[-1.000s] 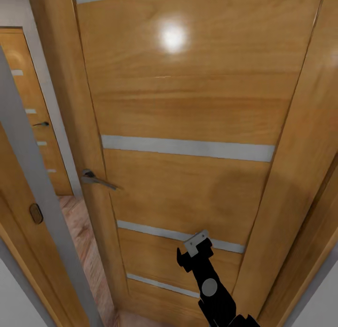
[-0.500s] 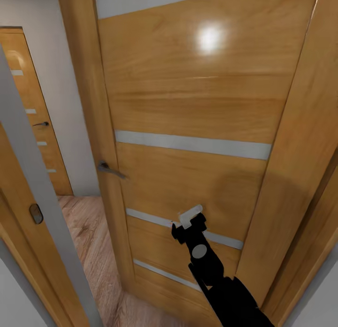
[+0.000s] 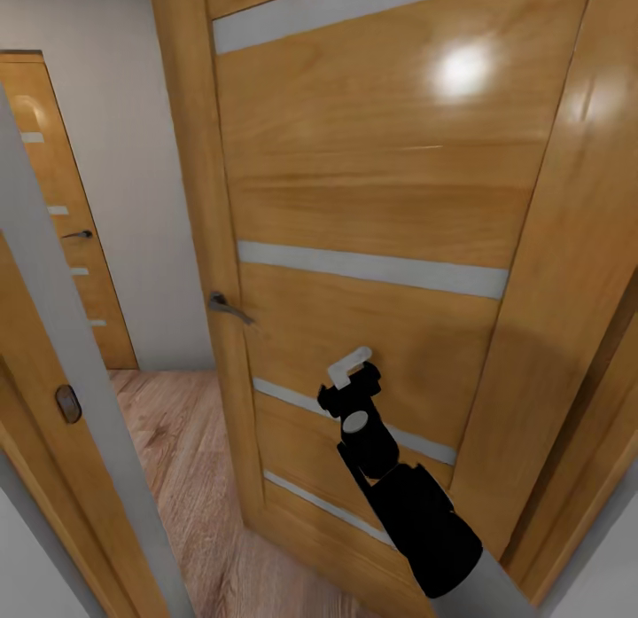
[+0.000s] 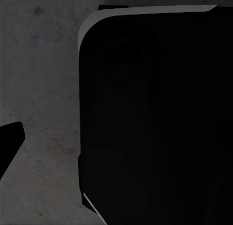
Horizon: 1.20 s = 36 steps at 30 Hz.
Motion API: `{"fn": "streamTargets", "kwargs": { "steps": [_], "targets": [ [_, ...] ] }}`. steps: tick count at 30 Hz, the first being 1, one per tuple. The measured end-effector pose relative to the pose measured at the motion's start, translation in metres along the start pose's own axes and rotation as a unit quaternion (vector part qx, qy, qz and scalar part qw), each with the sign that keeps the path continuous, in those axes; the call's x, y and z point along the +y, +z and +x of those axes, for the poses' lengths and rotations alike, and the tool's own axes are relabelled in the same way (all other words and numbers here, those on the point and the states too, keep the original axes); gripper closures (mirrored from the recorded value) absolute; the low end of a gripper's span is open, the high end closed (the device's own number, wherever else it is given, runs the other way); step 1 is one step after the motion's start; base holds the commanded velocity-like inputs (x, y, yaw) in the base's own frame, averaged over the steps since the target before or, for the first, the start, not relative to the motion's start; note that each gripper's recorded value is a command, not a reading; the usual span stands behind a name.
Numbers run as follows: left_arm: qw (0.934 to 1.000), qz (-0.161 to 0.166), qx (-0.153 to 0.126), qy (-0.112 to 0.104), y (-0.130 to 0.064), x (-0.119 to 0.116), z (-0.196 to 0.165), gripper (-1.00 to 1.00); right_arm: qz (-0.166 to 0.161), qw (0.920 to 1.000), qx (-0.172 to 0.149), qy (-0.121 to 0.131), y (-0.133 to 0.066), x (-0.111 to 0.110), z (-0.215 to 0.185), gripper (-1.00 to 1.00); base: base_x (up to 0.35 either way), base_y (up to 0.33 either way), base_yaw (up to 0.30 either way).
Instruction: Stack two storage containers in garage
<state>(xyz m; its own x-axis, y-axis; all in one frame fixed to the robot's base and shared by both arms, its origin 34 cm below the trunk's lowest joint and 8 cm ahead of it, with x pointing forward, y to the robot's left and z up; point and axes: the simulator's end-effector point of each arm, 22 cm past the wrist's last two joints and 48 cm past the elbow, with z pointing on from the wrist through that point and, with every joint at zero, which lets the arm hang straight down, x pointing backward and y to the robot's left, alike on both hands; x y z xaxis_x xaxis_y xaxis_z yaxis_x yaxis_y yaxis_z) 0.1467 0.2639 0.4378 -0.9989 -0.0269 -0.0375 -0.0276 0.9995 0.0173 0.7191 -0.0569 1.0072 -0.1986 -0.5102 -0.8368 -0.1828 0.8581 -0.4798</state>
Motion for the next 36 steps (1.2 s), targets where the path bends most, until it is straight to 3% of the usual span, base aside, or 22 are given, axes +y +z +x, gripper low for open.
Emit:
{"fn": "streamTargets", "kwargs": {
  "steps": [8,21,23,34,35,36],
  "targets": [
    [1.0,0.0,-0.001,0.001,0.0,0.0,0.0,-1.0,0.017,0.9997,0.014,-0.013,0.019,-0.003,-0.008,-1.0,0.0,0.0,0.0],
    [1.0,0.0,-0.001,0.001,0.0,0.0,0.0,-1.0,0.048,0.9951,0.059,-0.063,0.062,-0.026,0.0,-1.0,0.0,0.0,0.0],
    [1.0,0.0,-0.001,0.001,0.0,0.0,0.0,-1.0,0.063,0.9939,0.066,-0.062,0.064,-0.036,0.003,-1.0,0.0,0.0,0.0],
    [1.0,0.0,-0.001,0.0,0.0,0.001,0.0,-1.0,0.081,0.989,0.096,-0.079,0.076,-0.054,0.007,-1.0,0.0,0.0,0.0],
    [1.0,-0.001,-0.001,0.0,0.0,0.001,0.0,-1.0,0.082,0.9866,0.103,-0.096,0.083,-0.054,0.007,-1.0,0.0,0.0,0.0],
    [1.0,-0.001,-0.001,0.0,0.0,0.001,0.0,-1.0,0.087,0.9865,0.107,-0.089,0.085,-0.061,0.007,-1.0,0.0,0.0,0.0]
  ]
}}
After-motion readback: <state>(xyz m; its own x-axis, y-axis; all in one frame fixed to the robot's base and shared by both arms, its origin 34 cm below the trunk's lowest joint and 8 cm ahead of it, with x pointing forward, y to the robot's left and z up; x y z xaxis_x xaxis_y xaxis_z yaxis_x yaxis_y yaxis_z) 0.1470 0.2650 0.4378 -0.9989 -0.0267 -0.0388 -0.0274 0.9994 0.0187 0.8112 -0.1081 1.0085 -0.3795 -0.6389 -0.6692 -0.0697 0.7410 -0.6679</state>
